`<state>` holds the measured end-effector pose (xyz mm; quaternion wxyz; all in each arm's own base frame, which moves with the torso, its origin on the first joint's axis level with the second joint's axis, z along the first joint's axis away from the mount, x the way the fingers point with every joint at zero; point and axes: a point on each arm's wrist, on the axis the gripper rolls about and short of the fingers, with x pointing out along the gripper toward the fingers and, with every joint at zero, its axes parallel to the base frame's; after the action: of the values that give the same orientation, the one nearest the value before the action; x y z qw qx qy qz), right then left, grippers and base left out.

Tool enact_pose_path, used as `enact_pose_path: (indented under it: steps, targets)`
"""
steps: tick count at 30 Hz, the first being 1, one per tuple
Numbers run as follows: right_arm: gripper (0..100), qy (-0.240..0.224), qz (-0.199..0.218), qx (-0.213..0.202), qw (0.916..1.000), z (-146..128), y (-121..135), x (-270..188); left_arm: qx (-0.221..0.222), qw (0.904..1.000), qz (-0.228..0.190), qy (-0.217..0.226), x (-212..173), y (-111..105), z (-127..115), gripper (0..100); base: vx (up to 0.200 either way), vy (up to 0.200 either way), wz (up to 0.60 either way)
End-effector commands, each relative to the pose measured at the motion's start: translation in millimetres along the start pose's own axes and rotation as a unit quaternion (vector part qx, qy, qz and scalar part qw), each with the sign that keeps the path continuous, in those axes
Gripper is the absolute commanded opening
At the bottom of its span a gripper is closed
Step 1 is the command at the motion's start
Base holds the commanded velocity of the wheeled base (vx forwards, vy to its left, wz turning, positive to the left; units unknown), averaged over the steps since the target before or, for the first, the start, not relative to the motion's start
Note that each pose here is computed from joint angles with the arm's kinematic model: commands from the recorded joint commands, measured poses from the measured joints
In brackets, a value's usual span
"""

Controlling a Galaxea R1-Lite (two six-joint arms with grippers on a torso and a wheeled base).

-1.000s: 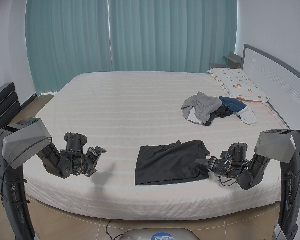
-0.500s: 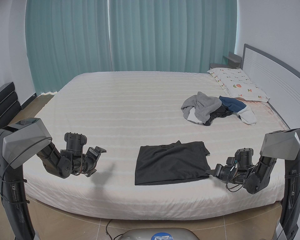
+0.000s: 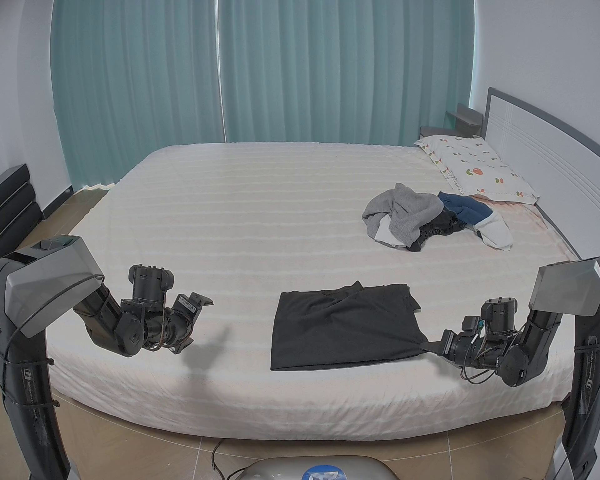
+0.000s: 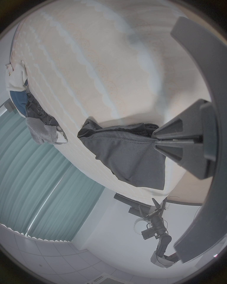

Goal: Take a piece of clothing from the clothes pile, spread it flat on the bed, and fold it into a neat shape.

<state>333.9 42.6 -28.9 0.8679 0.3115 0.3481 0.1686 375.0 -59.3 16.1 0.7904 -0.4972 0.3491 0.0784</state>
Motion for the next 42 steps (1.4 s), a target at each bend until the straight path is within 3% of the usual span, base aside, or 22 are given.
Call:
enact_pose_path:
  steps: [1,14,15,22,28,32,42]
  targets:
    - [0,0.005,-0.002,0.001,1.0,-0.7,-3.2,-2.7,0.0,1.0,0.0,0.0,-0.1,-0.1,0.0,100,0.0,0.0,0.0]
    - [0,0.023,-0.014,-0.017,0.9995,-7.9,-7.9,-4.6,-0.001,1.0,0.0,0.0,-0.1,-0.1,0.0,100,0.0,0.0,0.0]
    - [100,0.027,-0.016,-0.019,0.9993,-9.1,-8.6,-4.9,-0.001,1.0,-0.001,0.0,-0.1,-0.2,0.1,100,0.0,0.0,0.0]
    - [100,-0.012,0.002,-0.024,0.9996,9.9,-1.8,-10.5,-0.008,0.9999,-0.005,-0.005,-0.3,-2.0,4.2,100,0.0,0.0,0.0]
    - [100,-0.059,0.031,0.032,0.9972,28.3,3.3,5.2,-0.003,1.0,-0.003,-0.002,0.1,-1.6,2.0,100,0.2,0.0,0.0]
    - [100,-0.075,0.025,0.042,0.996,31.2,2.3,19.1,-0.004,1.0,-0.003,-0.002,0.1,-1.6,2.0,100,0.2,0.0,0.0]
    - [100,-0.072,0.024,0.099,0.9922,28.8,-3.5,24.8,-0.007,0.9999,-0.007,-0.003,-0.5,-3.2,3.3,100,0.04,0.0,0.0]
